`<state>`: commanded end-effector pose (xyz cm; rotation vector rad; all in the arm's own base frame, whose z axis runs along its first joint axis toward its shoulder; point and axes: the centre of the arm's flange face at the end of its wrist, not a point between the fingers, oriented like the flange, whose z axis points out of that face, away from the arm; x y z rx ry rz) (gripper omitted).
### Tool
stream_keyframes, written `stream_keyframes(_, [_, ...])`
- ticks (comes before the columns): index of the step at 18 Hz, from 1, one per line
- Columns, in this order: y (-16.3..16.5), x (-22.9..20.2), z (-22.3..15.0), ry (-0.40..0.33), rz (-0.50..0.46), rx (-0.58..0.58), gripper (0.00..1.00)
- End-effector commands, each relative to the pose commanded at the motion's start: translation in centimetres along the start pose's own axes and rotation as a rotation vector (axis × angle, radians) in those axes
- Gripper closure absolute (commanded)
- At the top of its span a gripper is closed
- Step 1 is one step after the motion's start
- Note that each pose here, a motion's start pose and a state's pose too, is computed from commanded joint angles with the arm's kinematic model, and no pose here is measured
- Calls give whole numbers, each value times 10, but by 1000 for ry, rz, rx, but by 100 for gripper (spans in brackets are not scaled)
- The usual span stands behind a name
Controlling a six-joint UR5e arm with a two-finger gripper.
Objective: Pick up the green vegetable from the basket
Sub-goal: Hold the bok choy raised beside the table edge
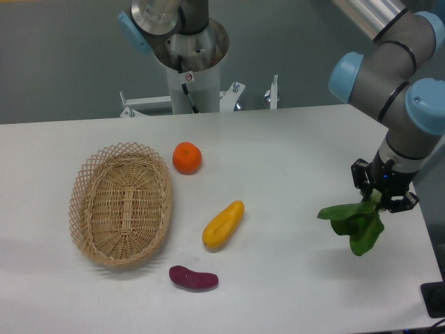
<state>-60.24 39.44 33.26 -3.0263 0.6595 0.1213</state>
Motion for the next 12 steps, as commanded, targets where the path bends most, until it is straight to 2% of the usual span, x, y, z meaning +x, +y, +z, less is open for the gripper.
stream_keyframes(12, [-2,0,2,0,2,-4,85])
